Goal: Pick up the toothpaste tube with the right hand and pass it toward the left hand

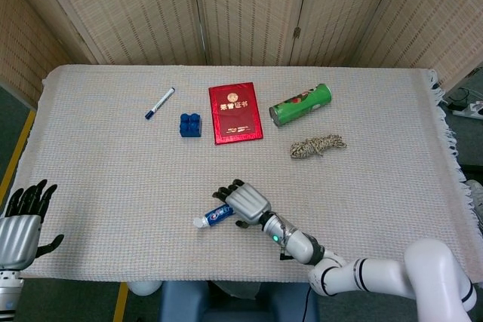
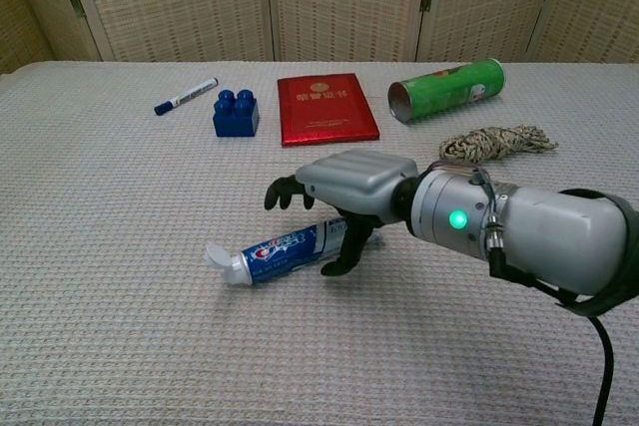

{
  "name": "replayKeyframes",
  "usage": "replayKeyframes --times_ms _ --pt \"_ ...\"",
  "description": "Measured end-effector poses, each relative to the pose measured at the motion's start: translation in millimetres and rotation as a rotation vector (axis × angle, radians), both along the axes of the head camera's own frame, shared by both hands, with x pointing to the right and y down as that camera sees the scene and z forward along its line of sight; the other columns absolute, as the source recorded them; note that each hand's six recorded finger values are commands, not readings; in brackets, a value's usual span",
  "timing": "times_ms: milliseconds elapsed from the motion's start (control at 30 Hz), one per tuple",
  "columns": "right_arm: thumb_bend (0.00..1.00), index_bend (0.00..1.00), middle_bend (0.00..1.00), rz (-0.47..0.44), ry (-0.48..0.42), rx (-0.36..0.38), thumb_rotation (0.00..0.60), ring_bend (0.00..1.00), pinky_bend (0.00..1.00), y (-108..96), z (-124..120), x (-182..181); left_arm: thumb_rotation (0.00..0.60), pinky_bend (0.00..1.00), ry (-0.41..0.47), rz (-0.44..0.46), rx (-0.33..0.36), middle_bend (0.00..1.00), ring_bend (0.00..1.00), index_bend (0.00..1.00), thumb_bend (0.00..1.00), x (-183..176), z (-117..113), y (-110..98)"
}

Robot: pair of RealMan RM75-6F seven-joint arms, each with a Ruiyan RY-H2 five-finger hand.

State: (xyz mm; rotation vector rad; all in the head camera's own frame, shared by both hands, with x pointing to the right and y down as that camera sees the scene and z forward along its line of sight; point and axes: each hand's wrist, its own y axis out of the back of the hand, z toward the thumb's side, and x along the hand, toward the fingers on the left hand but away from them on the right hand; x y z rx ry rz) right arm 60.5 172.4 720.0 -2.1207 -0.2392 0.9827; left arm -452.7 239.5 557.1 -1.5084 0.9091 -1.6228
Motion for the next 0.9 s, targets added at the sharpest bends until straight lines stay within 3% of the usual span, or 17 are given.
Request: replayKeyframes --times_ms 267,533,900 --pt "0.27 0.34 0.3 -0.018 0.01 0.014 0.6 0.32 0.23 1 6 -9 0.6 0.0 -0.002 -0.004 -0.005 0.05 0.08 0.05 0.25 -2 1 1" --pt "0.36 0.41 0.34 -0.018 0.013 0.015 0.6 0.37 0.28 0 9 -16 0.6 0.0 -0.001 -0.006 -0.005 0.05 0.08 0.06 0.25 -3 1 2" --pt "0.37 0.43 0.36 -0.027 0.029 0.017 0.6 0.38 0.31 3 15 -20 0.6 0.0 -0.003 -0.014 -0.011 0.05 0.08 0.06 0.25 -7 3 4"
